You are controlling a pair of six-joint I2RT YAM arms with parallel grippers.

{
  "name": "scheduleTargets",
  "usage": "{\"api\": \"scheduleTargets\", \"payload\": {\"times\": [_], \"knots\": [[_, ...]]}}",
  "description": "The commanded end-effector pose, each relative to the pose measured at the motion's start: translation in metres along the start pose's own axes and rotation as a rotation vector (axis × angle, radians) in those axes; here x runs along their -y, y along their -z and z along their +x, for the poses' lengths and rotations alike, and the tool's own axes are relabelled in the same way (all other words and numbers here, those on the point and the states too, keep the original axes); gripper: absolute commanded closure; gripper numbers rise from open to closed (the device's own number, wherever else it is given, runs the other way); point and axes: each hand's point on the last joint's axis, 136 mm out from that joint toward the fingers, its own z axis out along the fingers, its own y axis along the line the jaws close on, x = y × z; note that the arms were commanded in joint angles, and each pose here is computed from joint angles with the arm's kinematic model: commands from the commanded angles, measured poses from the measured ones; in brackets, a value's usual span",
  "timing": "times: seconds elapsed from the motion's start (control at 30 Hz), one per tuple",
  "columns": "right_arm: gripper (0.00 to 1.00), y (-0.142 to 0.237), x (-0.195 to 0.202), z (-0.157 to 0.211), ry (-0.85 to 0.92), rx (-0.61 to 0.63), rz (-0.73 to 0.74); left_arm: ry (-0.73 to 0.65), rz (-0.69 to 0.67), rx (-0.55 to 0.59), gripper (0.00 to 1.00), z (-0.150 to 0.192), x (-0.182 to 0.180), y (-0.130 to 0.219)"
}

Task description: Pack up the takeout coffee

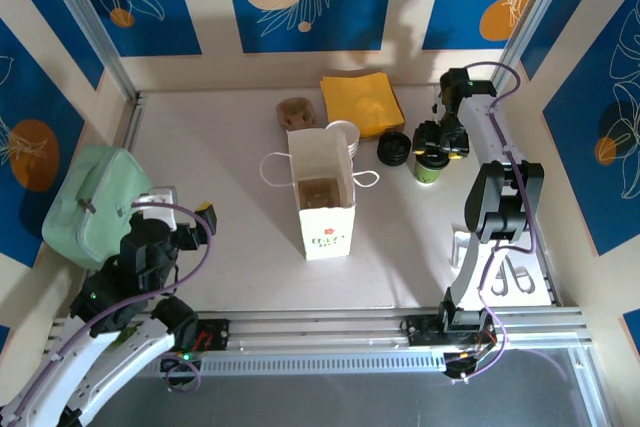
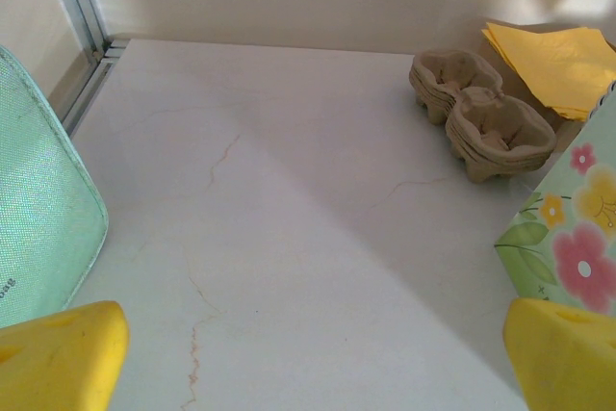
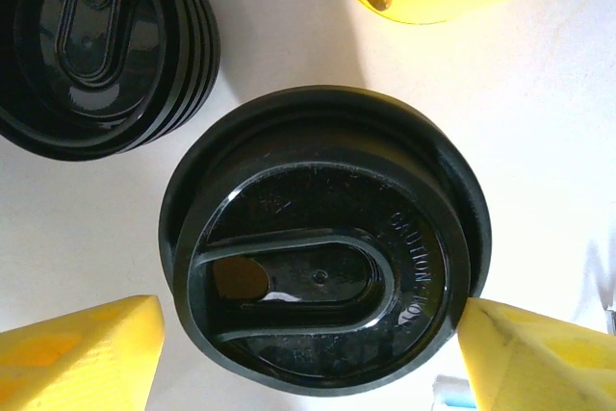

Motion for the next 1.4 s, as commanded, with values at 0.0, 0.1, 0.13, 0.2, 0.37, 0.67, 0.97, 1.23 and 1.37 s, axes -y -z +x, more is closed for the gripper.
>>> {"api": "scheduleTargets", "payload": {"times": [0.0,0.1,0.13,0.2,0.37,0.67,0.97,1.23,1.37], "knots": [[0.22,0.001,0.000,-0.001,0.018,-0.016,0.008,-0.004,-0.003,0.004,0.01,0.001,-0.001,-0.001],[0.22,-0.001,0.001,-0.002,0.018,-0.018,0.013,-0.003,-0.002,0.006,0.01,0.001,0.000,-0.001],[0.22,-0.002,0.001,-0.002,0.019,-0.022,0.017,-0.005,-0.003,0.003,0.01,0.001,-0.001,-0.001],[0.22,-0.003,0.001,-0.002,0.021,-0.024,0.019,-0.004,-0.004,0.002,0.01,0.001,-0.001,-0.001],[0.23,-0.005,0.000,-0.003,0.022,-0.034,0.011,-0.004,-0.001,-0.001,0.01,0.002,0.000,-0.002],[0.27,-0.011,-0.002,-0.003,0.022,-0.058,0.004,-0.001,0.000,-0.001,0.01,0.003,0.000,-0.002],[0.27,-0.020,-0.004,0.009,0.021,-0.121,0.009,-0.003,0.000,-0.002,0.01,0.003,0.000,-0.002],[0.24,-0.032,-0.003,0.018,0.020,-0.176,0.014,-0.005,0.000,-0.001,0.01,0.003,0.000,-0.002],[0.22,-0.034,-0.006,0.020,0.020,-0.184,0.003,-0.006,0.001,0.002,0.01,0.002,0.001,-0.002]]}}
